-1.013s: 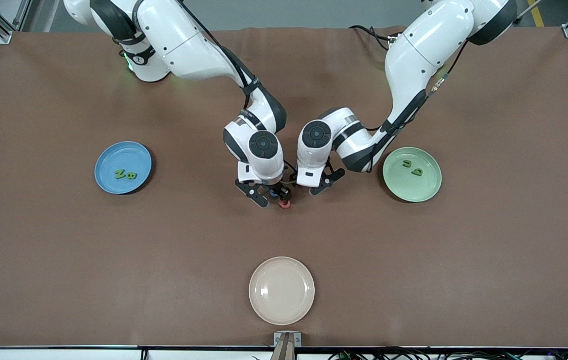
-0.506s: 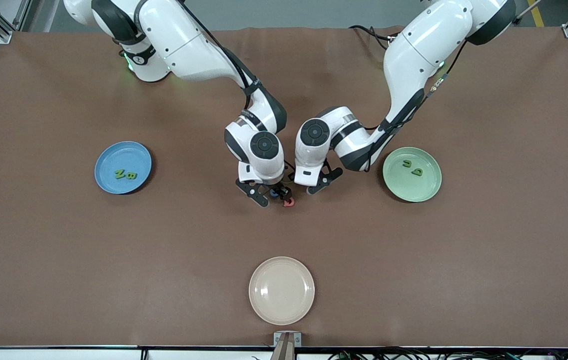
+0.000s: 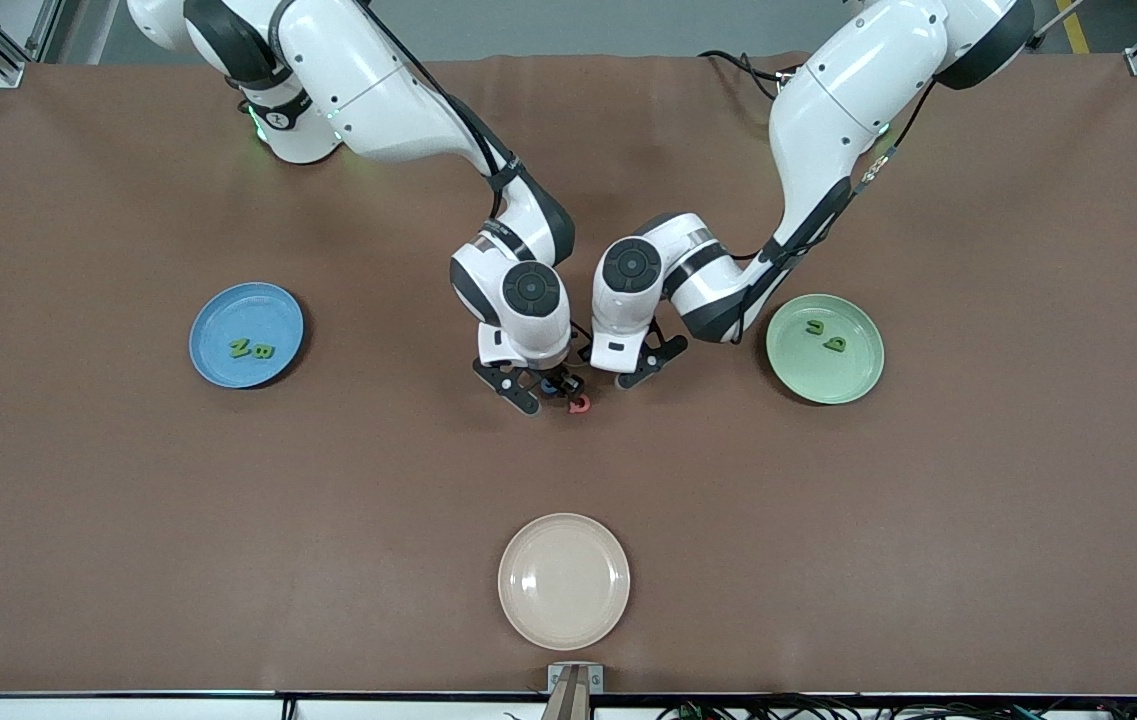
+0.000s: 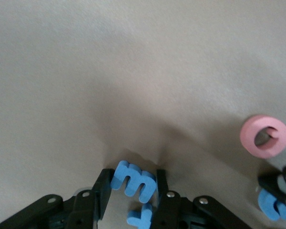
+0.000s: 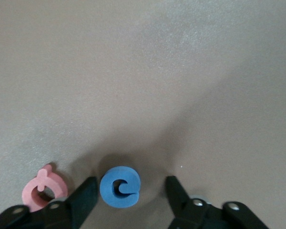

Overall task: Sort uppercase to blue plate, lowercase to green plate
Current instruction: 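Grasp the blue m with the left gripper while the right gripper grasps the c, then carry the m and c to the green and blue plates, releasing them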

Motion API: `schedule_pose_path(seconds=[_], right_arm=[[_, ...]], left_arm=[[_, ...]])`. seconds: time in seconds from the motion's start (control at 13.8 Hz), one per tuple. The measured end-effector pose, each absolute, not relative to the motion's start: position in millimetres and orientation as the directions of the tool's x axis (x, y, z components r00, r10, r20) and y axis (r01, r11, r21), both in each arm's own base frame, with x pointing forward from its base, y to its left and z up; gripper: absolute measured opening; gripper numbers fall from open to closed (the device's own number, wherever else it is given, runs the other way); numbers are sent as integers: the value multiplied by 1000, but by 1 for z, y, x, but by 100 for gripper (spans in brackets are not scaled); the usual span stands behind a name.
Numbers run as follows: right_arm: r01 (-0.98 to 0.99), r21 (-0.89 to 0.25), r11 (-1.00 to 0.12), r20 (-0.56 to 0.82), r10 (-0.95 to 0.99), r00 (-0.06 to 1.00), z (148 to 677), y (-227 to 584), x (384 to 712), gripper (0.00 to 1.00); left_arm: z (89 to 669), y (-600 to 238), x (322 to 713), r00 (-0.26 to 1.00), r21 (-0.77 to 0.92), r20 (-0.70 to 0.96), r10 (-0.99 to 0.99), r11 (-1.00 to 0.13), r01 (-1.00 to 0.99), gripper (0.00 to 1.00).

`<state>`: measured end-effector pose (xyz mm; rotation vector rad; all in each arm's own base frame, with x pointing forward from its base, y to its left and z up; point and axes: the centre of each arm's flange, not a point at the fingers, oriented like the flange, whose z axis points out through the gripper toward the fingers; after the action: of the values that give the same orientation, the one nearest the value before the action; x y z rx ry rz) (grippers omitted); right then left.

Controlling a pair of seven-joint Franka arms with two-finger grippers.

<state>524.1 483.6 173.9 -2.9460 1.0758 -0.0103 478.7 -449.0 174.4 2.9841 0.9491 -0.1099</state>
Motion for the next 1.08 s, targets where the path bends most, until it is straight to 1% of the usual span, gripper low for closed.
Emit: schedule_pose_path(seconds=[0.07, 0.14, 0.36, 0.51, 0.72, 0.8, 1.08], right_arm=[[-644, -9, -765, 5, -644, 765, 175, 484, 524, 46], [-644, -9, -765, 5, -644, 765, 175, 484, 524, 40], [-644, -9, -765, 5, -644, 765, 175, 484, 525, 41], [-645, -8, -764, 7, -645, 764, 175, 483, 525, 41], [-634, 3, -773, 17, -634, 773, 175, 470, 536, 41], [-624, 20, -781, 16, -624, 781, 175, 463, 540, 41], [-554, 147, -819, -25, -563, 826, 188, 413, 564, 41]], left_arm=[[175, -443, 481, 812, -16, -73, 579, -815, 580, 42], [177, -436, 483, 812, -16, -82, 578, -815, 579, 42], [200, -409, 490, 833, 9, -106, 544, -837, 547, 42], [221, -388, 492, 854, 18, -93, 511, -857, 515, 42], [237, -347, 490, 889, 5, -83, 451, -892, 453, 42], [238, -332, 487, 900, -3, -86, 428, -903, 429, 42], [235, -267, 476, 939, -37, -104, 328, -945, 326, 42]])
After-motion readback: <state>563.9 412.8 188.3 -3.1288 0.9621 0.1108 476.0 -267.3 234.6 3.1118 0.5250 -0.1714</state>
